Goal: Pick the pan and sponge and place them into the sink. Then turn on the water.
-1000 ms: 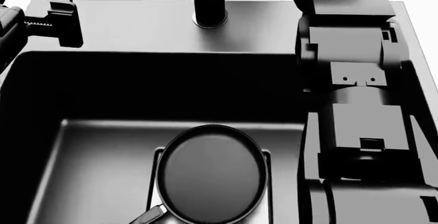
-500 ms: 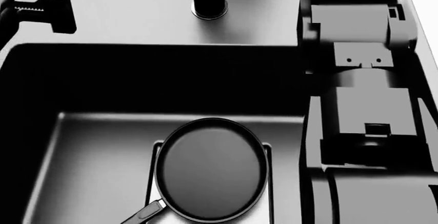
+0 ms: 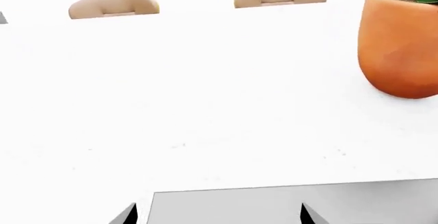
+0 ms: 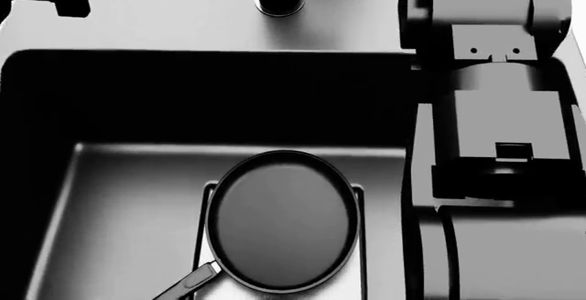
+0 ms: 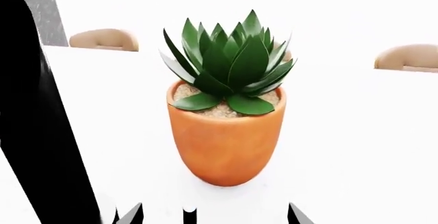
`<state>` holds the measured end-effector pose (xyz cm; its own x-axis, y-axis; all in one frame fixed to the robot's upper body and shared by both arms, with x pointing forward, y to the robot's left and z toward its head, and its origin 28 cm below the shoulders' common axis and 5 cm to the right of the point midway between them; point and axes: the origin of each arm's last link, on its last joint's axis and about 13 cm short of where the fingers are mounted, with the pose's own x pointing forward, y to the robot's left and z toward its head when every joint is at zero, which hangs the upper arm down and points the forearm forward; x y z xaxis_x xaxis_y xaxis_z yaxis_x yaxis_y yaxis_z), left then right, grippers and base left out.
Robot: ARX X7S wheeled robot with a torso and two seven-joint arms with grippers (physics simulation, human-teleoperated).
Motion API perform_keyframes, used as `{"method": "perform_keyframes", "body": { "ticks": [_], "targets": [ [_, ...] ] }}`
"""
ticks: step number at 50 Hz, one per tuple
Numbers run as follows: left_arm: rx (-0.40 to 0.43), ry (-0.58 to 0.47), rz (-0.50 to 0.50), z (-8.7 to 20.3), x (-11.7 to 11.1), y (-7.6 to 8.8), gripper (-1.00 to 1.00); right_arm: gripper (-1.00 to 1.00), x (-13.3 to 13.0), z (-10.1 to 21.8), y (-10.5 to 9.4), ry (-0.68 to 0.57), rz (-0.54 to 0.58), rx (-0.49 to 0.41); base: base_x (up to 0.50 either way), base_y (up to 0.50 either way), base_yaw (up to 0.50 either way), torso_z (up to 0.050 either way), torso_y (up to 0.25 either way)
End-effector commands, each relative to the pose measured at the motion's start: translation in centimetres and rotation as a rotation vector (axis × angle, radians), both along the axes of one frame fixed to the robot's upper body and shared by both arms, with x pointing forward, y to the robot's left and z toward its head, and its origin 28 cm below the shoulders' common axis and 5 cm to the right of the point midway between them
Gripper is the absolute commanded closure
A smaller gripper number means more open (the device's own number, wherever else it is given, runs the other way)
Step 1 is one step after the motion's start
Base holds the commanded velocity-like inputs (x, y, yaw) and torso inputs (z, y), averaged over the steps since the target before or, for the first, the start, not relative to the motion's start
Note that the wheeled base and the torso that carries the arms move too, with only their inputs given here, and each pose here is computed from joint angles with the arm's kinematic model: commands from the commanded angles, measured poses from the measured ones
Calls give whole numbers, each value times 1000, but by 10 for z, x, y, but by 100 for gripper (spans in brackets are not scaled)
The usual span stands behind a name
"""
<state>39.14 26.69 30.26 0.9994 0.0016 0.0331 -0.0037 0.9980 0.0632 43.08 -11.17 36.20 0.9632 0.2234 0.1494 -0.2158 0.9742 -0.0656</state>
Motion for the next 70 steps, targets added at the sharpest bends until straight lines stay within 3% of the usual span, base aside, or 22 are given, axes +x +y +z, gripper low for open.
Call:
{"method": "perform_keyframes", "body": {
  "ticks": [1,21,70],
  "targets": [
    [3,-4,12,6,3,1,-100,-100,-1,2,-1,1,-5,1,0,0,0,0,-135],
    [-10,5,15,3,0,5,-100,-100,-2,10,1,-7,-4,-11,0,0,0,0,-120],
    [-25,20,7,-5,3,6,-100,-100,-4,4,-39,-9,-126,66,0,0,0,0,0]
  ]
}}
